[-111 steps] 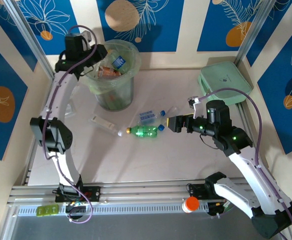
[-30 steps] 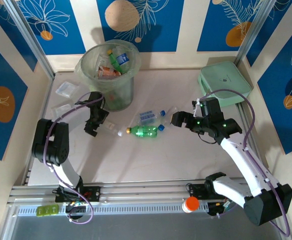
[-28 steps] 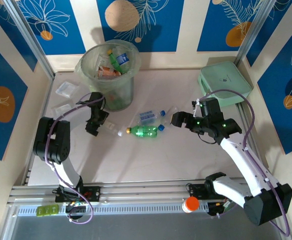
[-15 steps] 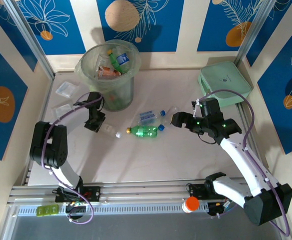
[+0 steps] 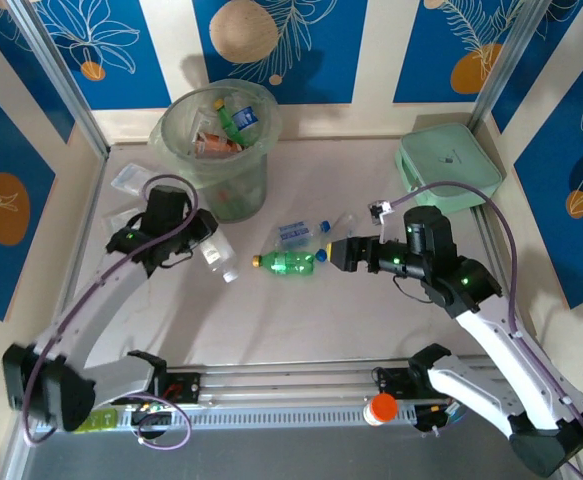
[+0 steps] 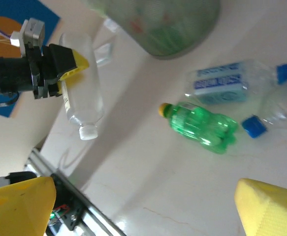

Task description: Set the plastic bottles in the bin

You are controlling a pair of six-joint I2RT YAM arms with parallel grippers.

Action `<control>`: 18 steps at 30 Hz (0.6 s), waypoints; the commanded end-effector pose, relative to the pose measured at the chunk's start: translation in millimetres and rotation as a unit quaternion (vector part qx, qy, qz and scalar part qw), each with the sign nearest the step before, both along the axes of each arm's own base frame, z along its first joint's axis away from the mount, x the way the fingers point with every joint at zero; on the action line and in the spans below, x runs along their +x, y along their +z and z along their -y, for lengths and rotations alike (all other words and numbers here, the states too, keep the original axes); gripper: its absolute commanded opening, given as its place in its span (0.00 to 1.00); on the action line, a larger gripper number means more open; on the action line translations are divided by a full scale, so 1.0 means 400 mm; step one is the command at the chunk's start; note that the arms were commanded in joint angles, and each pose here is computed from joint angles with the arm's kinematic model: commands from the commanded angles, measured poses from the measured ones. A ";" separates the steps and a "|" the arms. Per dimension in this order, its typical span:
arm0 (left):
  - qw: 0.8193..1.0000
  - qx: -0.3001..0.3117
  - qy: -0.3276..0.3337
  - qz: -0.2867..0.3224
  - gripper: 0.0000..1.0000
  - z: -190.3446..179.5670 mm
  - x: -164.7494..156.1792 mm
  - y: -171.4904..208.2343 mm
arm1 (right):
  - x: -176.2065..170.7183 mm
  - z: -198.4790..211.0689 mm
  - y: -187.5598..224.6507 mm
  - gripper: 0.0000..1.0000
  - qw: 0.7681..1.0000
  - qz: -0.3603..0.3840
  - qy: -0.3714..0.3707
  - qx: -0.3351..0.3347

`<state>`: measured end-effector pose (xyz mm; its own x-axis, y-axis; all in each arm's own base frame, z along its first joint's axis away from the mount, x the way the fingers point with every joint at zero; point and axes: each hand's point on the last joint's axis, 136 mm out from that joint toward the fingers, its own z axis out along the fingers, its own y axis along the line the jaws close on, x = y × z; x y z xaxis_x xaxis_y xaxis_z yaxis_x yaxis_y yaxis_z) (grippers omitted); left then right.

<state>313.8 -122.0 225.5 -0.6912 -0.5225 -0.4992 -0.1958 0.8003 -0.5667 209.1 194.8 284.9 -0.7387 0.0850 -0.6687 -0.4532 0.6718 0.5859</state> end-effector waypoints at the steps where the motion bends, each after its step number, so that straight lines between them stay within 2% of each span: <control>1: 0.991 0.018 -0.074 0.111 0.12 0.032 0.007 0.119 | -0.012 -0.031 0.049 0.93 0.999 0.025 0.037 0.016; 4: 0.982 0.018 -0.098 0.160 0.12 0.056 0.034 0.203 | -0.011 -0.034 0.047 0.93 0.999 0.025 0.038 0.012; 9: 0.972 -0.009 -0.102 0.212 0.14 0.095 0.127 0.341 | -0.005 -0.032 0.039 0.93 0.999 0.023 0.033 0.005; 15: 0.952 -0.044 -0.050 0.299 0.16 0.083 0.242 0.511 | 0.000 -0.021 0.041 0.93 0.999 0.028 0.026 -0.013; 18: 0.954 -0.056 0.011 0.294 0.17 0.043 0.316 0.543 | 0.007 -0.015 0.034 0.93 0.999 0.026 0.018 -0.021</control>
